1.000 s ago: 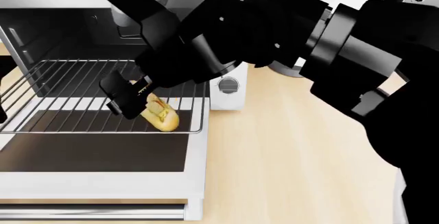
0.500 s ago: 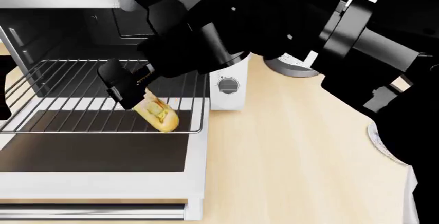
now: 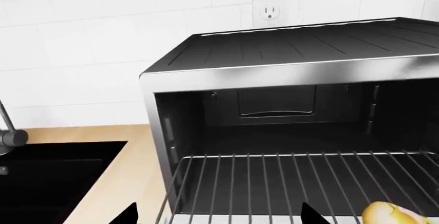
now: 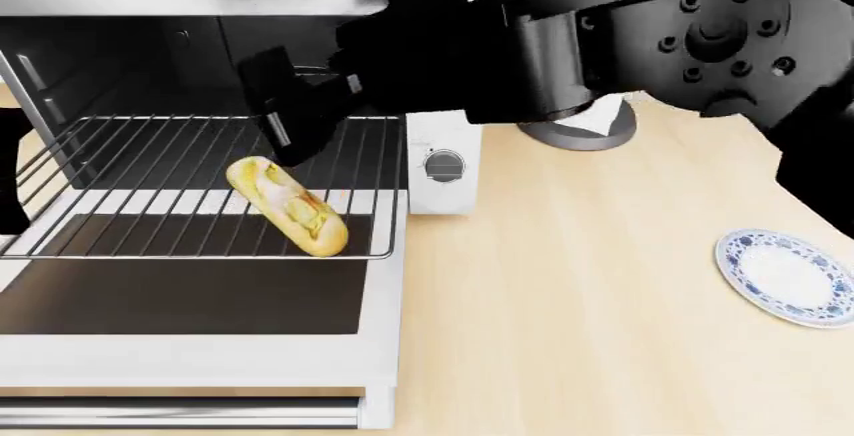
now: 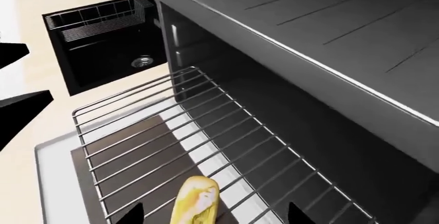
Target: Place the baguette on the rack of the toaster oven.
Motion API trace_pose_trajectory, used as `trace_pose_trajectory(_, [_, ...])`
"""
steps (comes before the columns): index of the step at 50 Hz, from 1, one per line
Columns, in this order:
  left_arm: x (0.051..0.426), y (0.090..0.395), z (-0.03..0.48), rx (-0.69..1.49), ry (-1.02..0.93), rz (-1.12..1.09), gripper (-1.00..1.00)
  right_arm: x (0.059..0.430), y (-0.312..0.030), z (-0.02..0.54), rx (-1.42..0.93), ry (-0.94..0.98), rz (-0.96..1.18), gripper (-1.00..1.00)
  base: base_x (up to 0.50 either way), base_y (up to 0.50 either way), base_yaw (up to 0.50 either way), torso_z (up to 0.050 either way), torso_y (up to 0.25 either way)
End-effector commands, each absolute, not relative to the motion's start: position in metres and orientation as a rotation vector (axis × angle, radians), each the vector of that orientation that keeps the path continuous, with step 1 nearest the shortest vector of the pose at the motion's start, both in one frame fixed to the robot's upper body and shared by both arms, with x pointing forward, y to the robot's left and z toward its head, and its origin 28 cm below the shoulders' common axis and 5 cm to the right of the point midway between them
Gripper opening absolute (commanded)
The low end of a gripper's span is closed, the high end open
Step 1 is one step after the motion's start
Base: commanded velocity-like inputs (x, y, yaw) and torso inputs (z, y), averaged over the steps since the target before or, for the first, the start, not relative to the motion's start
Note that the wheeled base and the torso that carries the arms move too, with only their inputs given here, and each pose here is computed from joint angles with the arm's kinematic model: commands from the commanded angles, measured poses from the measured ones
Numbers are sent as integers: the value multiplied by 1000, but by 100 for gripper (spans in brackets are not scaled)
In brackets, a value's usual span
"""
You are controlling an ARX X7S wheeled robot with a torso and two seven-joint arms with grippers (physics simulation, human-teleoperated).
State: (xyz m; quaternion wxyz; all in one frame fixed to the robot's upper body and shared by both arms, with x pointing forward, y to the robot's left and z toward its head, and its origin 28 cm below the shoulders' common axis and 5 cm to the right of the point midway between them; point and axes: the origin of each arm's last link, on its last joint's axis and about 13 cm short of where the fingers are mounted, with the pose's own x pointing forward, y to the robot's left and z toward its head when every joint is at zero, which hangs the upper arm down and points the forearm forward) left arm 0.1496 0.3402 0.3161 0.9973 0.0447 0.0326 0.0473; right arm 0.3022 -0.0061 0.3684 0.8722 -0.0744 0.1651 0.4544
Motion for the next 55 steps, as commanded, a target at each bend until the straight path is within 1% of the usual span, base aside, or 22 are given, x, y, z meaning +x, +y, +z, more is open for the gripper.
trace_pose_trajectory(1, [148, 342, 337, 97, 51, 100, 100, 266, -47, 376, -114, 230, 869, 100, 0, 0, 0, 0, 0])
trace_pose_trajectory(2, [148, 340, 331, 99, 51, 100, 100, 264, -50, 377, -105, 219, 860, 100, 0, 0, 0, 0, 0])
trace_pose_trajectory(3, [149, 341, 340, 101, 49, 99, 100, 262, -54, 378, -95, 218, 846, 100, 0, 0, 0, 0, 0])
trace_pose_trajectory(7, [150, 339, 330, 104, 41, 96, 100, 252, -67, 381, -77, 178, 815, 100, 0, 0, 0, 0, 0])
trace_pose_trajectory(9, [151, 339, 330, 102, 38, 95, 100, 244, -77, 376, -134, 154, 811, 100, 0, 0, 0, 0, 0])
trace_pose_trajectory(11, [153, 340, 330, 100, 40, 94, 100, 243, -88, 373, -96, 161, 751, 100, 0, 0, 0, 0, 0])
trace_pose_trajectory(15, [154, 340, 331, 100, 38, 90, 100, 235, -105, 372, -74, 132, 707, 100, 0, 0, 0, 0, 0])
trace_pose_trajectory(19, [156, 339, 332, 102, 45, 88, 100, 227, -122, 373, -86, 114, 635, 100, 0, 0, 0, 0, 0])
trace_pose_trajectory(21, [156, 339, 338, 113, 45, 82, 100, 221, -129, 381, -72, 92, 602, 100, 0, 0, 0, 0, 0])
trace_pose_trajectory(23, [157, 338, 359, 122, 37, 79, 100, 217, -138, 392, -59, 62, 565, 100, 0, 0, 0, 0, 0])
trace_pose_trajectory(25, [158, 335, 353, 126, 33, 70, 100, 215, -142, 396, -88, 56, 531, 100, 0, 0, 0, 0, 0])
trace_pose_trajectory(32, [161, 328, 369, 123, 6, 32, 100, 214, -149, 403, -59, 46, 492, 100, 0, 0, 0, 0, 0])
trace_pose_trajectory(33, [164, 327, 381, 128, 6, 32, 100, 214, -150, 405, -59, 47, 492, 100, 0, 0, 0, 0, 0])
trace_pose_trajectory(36, [163, 327, 379, 127, 2, 25, 100, 220, -154, 412, -90, 34, 462, 100, 0, 0, 0, 0, 0])
trace_pose_trajectory(37, [166, 325, 395, 120, -8, 23, 100, 225, -157, 414, -94, 31, 446, 100, 0, 0, 0, 0, 0])
trace_pose_trajectory(38, [166, 325, 399, 120, -10, 24, 100, 226, -158, 416, -95, 28, 443, 100, 0, 0, 0, 0, 0])
trace_pose_trajectory(40, [164, 327, 391, 123, -15, 26, 100, 226, -159, 421, -94, 22, 438, 100, 0, 0, 0, 0, 0])
trace_pose_trajectory(48, [170, 326, 398, 135, -13, 22, 100, 225, -160, 436, -96, -13, 416, 100, 0, 0, 0, 0, 0])
trace_pose_trajectory(50, [173, 324, 410, 136, -20, 24, 100, 236, -163, 433, -97, -17, 412, 100, 0, 0, 0, 0, 0])
trace_pose_trajectory(51, [173, 325, 402, 138, -16, 25, 100, 238, -164, 435, -98, -25, 406, 100, 0, 0, 0, 0, 0])
trace_pose_trajectory(55, [176, 325, 404, 143, -16, 23, 100, 239, -164, 438, -98, -41, 397, 100, 0, 0, 0, 0, 0])
